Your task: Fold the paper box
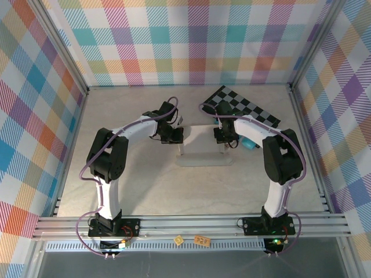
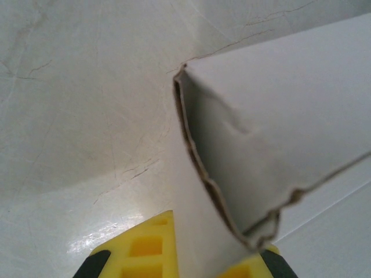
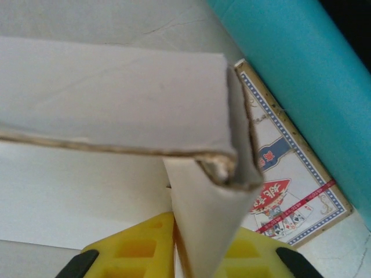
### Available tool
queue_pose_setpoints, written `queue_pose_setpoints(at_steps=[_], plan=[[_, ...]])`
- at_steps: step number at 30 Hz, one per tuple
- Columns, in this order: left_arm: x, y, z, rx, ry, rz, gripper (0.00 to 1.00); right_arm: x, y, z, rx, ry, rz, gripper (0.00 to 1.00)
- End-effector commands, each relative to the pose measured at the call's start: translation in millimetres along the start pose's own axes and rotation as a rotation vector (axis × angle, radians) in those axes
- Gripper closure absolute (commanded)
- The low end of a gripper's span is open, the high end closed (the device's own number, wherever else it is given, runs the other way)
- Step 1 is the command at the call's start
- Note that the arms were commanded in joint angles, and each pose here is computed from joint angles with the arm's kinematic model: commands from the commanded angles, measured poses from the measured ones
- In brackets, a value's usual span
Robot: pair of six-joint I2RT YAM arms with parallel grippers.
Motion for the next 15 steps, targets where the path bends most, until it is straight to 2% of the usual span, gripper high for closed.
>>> queue_pose_setpoints(at_steps=[1,9,15], plan=[[14.6,-12.2,-5.8,-0.018,-0.052,0.010,1.00,-1.2,-4.4,7.9,-0.004,0.054,0.057,0.87],[14.5,-15.2,-5.6,-0.030,-0.048,-0.003,1.00,-4.6,-11.0,8.4,-0.001,0.132,0.220,0.96],[15.1,-16.0,-6.6,-0.029,-0.055,-0.017,1.00,-8.6,-6.2,13.4,0.000,0.168,0.299,0.93]])
Point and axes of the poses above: each hand's point on the last joint's axis, 136 mm out from that joint toward the fingers, its own x axis back along the fingers, its own y axis along the line the jaws close on, z = x × y, the point moved 6 cm from there along x, back along the fingers, and after that the axes turned 12 degrees about x, right-handed, at the moved point
